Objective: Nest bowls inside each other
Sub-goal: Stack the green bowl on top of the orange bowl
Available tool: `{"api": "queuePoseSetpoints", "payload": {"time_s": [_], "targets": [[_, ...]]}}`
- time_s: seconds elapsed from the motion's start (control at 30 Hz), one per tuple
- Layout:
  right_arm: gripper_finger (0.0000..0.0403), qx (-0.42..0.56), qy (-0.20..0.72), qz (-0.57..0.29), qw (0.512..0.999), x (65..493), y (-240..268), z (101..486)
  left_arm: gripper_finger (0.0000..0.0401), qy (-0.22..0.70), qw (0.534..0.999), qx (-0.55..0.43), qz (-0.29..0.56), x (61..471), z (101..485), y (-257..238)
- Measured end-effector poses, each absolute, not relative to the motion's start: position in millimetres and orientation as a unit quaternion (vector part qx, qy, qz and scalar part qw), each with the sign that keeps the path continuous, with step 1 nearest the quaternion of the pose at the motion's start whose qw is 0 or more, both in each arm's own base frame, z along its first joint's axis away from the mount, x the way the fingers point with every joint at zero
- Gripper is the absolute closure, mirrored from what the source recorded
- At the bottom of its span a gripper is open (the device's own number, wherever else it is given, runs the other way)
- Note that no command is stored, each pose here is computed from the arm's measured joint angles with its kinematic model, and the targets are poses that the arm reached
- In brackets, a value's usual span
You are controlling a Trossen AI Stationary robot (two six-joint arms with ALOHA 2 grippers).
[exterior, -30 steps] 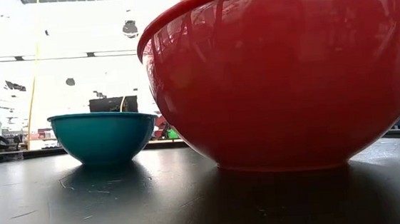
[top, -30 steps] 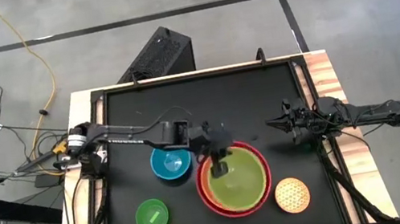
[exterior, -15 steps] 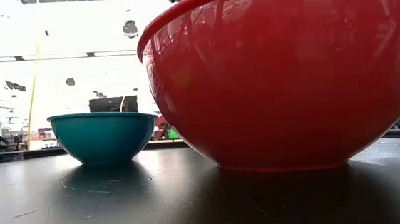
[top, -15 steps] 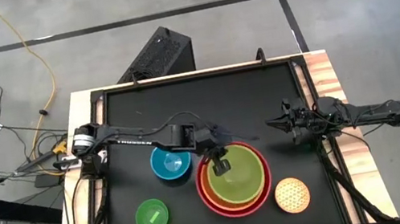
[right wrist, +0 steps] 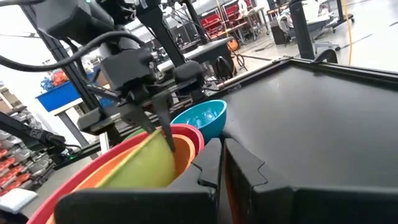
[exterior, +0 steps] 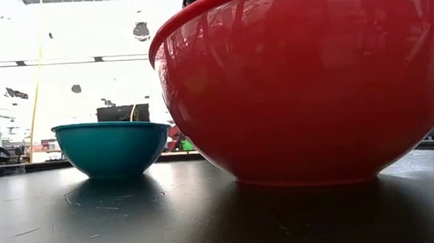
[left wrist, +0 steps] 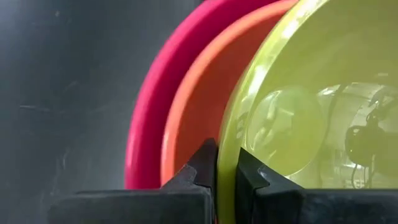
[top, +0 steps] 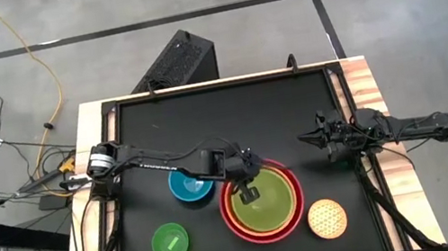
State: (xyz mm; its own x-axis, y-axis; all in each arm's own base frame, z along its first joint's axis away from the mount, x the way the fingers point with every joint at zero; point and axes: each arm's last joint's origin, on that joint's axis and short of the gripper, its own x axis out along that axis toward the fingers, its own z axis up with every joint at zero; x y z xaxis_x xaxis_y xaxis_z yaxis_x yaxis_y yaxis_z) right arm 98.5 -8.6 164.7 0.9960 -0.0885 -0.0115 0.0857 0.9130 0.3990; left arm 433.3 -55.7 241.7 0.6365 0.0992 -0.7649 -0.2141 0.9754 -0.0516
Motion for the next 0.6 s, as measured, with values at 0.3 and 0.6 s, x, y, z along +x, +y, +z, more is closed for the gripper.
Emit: {"api": "queuePoseSetpoints", "payload": {"time_s": [0.3,0.6], "targets": [[0.0365,0.204,-0.003,-0.044,0.978,98.5,-8.6,164.7,0.0361,0.428,0.897,-0.069,0.087,432.3,239.9,-55.3],[0.0365,0.204,-0.003,-0.044,0.978,98.5,-8.6,164.7,0.0294,0.436,0.893,-0.068,0.086,430.0,244.4,-49.2]]}}
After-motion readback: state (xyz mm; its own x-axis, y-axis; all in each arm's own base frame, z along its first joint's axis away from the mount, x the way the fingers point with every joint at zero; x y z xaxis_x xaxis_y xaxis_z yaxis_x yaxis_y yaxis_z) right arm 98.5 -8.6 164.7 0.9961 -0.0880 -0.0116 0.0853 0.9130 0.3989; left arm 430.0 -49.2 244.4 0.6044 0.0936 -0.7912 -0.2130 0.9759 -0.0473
